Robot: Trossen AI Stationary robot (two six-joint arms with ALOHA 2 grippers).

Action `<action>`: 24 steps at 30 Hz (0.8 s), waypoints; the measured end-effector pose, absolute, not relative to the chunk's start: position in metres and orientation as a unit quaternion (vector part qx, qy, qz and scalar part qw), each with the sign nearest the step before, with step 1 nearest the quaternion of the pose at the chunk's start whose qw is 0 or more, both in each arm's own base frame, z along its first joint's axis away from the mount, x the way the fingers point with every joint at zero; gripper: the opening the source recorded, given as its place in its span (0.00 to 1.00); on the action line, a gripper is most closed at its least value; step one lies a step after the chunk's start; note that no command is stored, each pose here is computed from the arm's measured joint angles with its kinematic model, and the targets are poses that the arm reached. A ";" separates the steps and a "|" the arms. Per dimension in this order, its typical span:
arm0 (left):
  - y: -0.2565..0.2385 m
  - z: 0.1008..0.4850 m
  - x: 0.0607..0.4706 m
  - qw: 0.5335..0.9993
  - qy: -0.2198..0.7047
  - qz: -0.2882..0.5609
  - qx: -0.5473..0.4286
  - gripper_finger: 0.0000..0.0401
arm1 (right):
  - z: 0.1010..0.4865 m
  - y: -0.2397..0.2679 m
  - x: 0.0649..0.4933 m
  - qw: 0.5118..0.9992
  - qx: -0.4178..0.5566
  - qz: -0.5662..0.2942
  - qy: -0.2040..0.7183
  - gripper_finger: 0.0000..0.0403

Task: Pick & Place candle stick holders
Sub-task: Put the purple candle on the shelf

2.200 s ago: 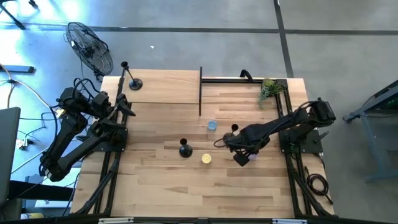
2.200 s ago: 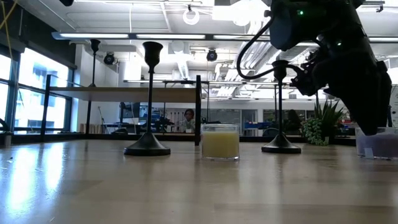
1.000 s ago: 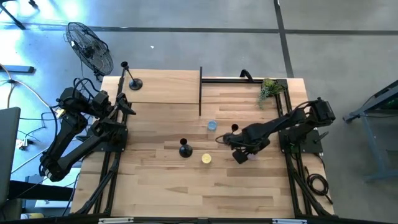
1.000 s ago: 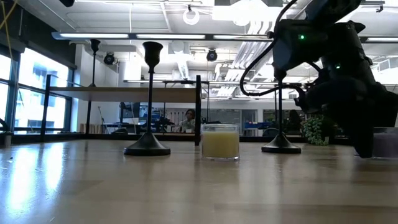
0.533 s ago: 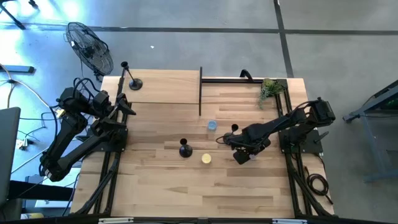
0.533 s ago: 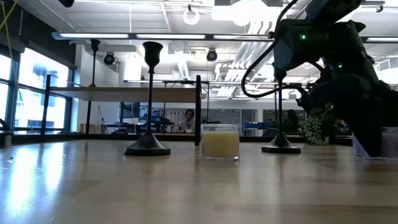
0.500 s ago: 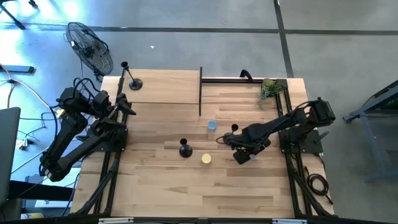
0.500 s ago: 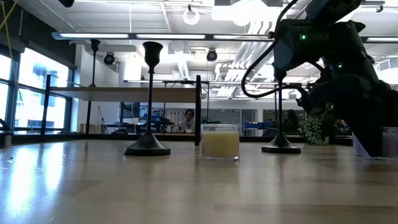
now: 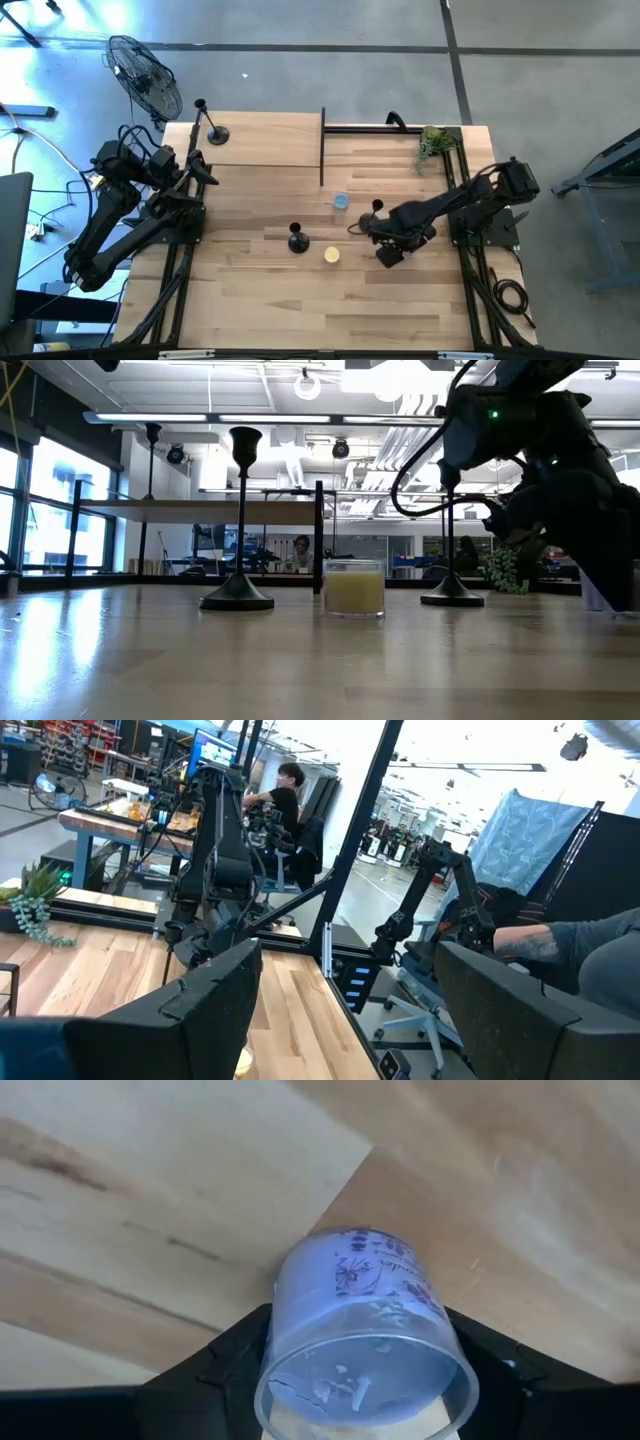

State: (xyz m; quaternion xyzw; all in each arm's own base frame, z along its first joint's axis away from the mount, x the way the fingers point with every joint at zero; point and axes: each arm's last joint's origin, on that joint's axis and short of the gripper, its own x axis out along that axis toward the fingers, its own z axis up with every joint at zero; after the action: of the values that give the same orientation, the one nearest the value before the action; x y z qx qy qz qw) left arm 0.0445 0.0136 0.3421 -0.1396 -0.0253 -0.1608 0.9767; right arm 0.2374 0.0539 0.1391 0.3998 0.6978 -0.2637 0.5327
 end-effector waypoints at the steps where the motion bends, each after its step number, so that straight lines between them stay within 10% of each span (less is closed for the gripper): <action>1: 0.014 0.342 0.044 0.977 -0.025 -0.161 -0.140 0.73 | 0.141 0.056 0.239 0.535 0.399 -0.261 0.697 0.55; 24: 0.013 0.342 0.044 0.974 -0.019 -0.176 -0.140 0.73 | 0.293 0.081 0.305 0.727 0.356 -0.237 0.538 0.55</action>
State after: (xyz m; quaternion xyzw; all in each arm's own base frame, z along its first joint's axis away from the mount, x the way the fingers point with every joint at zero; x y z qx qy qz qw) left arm 0.0442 0.0128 0.3418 -0.1403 -0.0188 -0.1758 0.9742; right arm 0.3052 0.0815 0.2930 0.3559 0.5375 -0.2373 0.7267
